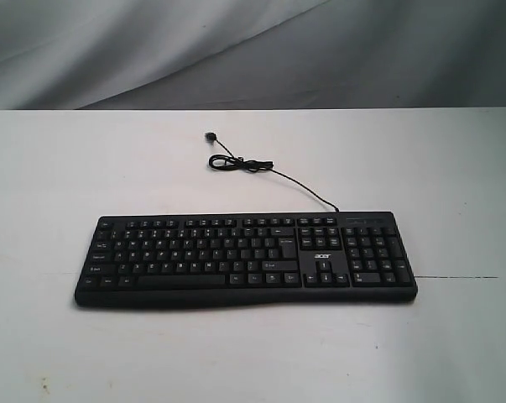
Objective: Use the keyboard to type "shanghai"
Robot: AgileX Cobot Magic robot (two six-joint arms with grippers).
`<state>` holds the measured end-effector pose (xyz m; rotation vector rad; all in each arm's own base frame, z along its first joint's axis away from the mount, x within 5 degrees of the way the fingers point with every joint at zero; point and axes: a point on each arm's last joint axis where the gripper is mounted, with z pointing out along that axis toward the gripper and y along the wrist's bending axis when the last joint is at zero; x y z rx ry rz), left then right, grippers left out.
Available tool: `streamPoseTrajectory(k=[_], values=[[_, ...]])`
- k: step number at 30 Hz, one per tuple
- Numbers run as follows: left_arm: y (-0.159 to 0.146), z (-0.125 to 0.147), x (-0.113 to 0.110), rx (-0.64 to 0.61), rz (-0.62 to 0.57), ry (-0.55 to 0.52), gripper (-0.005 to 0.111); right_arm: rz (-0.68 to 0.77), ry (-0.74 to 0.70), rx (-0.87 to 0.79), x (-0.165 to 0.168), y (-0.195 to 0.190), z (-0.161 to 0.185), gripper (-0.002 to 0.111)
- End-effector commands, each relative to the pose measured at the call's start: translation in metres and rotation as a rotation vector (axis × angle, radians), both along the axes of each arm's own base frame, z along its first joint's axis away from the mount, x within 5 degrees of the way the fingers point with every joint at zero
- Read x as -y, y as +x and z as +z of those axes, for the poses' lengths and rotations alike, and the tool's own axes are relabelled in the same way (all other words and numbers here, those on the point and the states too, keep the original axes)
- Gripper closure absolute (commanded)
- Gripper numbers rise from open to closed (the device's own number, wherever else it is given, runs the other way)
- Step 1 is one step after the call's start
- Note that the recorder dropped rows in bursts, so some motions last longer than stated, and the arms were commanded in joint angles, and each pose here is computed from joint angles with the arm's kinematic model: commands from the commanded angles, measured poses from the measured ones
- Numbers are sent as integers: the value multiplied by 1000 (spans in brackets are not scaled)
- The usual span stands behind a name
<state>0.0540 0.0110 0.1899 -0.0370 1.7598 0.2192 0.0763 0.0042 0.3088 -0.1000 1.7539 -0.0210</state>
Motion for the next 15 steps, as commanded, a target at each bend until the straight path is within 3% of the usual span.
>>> streamPoseTrajectory(k=[1,15], values=[[0,0,1,10,-8,-5,107,-49,-60,47,5,9,-23,108],[0,0,1,10,-8,-5,107,-67,-68,48,6,-13,-112,108]])
